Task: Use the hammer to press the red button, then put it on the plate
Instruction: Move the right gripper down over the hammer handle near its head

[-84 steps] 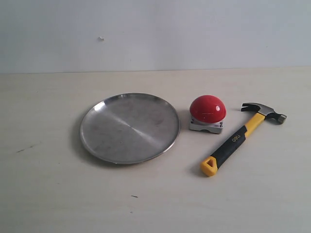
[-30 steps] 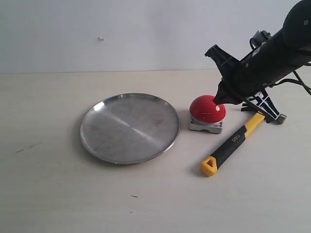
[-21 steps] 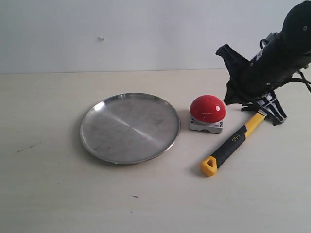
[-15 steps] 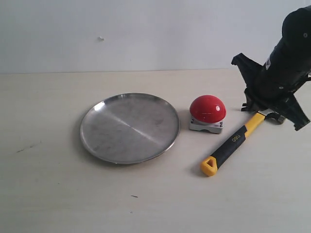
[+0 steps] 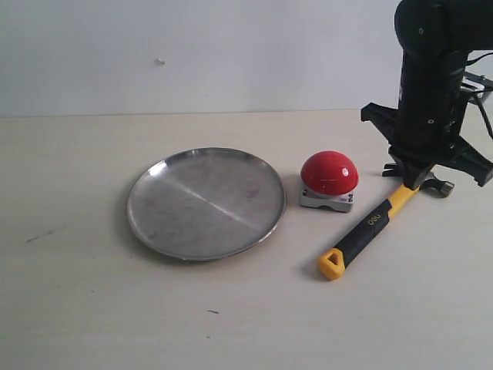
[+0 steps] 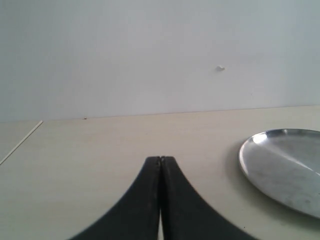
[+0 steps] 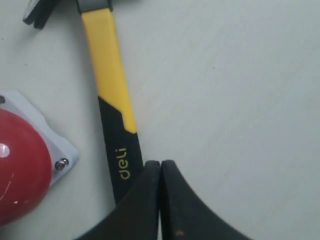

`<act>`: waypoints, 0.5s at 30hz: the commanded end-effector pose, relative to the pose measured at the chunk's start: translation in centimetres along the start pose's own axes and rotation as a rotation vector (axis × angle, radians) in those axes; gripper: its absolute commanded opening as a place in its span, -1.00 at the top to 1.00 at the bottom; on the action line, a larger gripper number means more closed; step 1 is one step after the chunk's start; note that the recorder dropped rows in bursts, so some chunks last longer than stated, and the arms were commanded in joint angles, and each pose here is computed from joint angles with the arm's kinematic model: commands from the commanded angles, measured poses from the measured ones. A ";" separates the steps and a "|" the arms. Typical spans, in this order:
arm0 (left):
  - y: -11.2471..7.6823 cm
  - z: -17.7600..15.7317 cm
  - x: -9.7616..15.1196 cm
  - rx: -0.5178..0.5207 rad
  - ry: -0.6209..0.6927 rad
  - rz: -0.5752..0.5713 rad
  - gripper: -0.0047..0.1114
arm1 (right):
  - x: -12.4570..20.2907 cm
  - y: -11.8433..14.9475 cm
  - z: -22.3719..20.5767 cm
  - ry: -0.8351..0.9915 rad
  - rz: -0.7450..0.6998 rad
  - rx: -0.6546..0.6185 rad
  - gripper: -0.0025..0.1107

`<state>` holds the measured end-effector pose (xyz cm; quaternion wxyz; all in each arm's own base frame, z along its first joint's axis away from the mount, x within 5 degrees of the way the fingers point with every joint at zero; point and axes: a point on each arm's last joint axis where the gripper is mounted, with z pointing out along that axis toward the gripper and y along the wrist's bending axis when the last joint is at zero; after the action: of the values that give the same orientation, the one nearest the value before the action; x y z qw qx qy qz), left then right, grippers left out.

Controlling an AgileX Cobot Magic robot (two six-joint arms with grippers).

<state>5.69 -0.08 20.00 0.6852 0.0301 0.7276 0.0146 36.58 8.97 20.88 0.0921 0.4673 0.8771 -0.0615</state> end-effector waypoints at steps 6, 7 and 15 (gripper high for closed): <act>0.0 -0.1 0.0 0.000 -0.008 -0.003 0.92 | -0.2 0.5 -0.1 -0.010 -0.036 -0.046 0.96; 0.0 -0.1 0.0 0.000 -0.008 -0.003 0.92 | -0.5 0.6 0.0 -0.020 -0.035 -0.059 0.95; 0.0 -0.1 0.0 0.000 -0.008 -0.003 0.92 | -3.0 0.4 1.7 -0.002 -0.002 -0.087 0.24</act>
<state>5.69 -0.08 20.00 0.6852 0.0301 0.7276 0.0146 38.09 7.17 20.05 0.1057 0.4630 0.8796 -0.0266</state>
